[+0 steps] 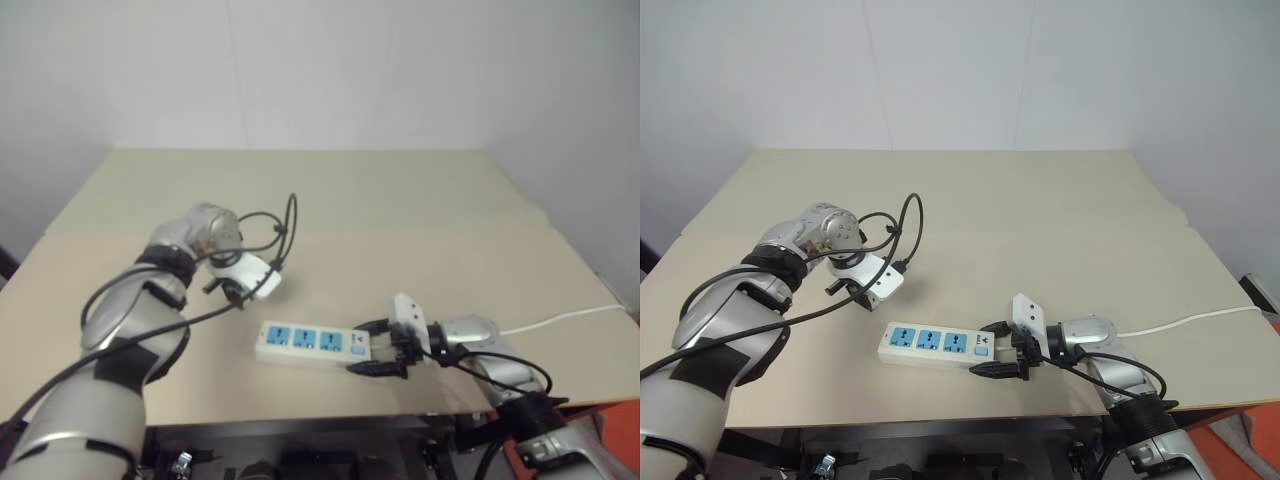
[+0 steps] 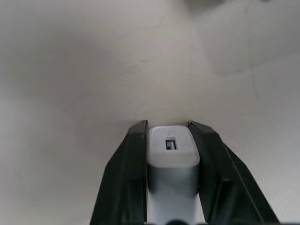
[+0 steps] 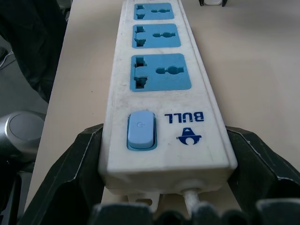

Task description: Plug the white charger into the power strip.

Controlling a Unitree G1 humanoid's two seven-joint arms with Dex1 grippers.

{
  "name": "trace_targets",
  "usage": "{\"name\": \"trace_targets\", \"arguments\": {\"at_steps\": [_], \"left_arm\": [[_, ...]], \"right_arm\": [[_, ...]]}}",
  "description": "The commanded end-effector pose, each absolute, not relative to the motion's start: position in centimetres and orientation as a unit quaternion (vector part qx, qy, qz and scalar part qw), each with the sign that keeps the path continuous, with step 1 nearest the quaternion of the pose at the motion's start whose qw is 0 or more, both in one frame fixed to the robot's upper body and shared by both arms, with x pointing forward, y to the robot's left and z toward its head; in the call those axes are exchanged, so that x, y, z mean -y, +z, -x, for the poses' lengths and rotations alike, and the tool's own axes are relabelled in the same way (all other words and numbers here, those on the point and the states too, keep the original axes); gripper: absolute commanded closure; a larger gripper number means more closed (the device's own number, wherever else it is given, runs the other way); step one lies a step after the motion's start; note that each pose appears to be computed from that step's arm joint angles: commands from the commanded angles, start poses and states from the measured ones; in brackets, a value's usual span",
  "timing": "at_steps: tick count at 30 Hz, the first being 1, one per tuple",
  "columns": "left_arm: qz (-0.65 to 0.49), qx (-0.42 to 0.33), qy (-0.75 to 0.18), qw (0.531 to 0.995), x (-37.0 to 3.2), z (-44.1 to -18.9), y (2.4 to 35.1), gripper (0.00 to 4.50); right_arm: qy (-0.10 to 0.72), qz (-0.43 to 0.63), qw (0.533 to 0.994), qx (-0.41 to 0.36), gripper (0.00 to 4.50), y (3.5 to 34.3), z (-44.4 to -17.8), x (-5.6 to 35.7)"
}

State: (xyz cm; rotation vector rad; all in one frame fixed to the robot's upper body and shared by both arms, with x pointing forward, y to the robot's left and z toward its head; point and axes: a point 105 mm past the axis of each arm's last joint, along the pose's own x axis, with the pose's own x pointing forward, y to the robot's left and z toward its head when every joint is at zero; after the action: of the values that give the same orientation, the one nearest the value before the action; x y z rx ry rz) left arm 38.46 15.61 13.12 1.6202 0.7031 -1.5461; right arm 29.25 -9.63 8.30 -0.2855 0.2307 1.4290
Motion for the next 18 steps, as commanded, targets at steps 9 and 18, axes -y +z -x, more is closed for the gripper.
{"name": "trace_targets", "arguments": {"at_steps": [9, 18], "left_arm": [[-0.575, -0.120, -0.602, 0.541, -13.5, -39.3, 23.6, 3.48], [-0.192, 0.113, -0.674, 0.704, -11.5, -36.2, 30.1, 3.48]], "right_arm": [[0.651, 0.140, 0.735, -0.126, 1.07, 7.1, -29.1, 9.8], [0.653, 0.139, 0.734, -0.119, 1.07, 7.1, -29.1, 9.5]]}}
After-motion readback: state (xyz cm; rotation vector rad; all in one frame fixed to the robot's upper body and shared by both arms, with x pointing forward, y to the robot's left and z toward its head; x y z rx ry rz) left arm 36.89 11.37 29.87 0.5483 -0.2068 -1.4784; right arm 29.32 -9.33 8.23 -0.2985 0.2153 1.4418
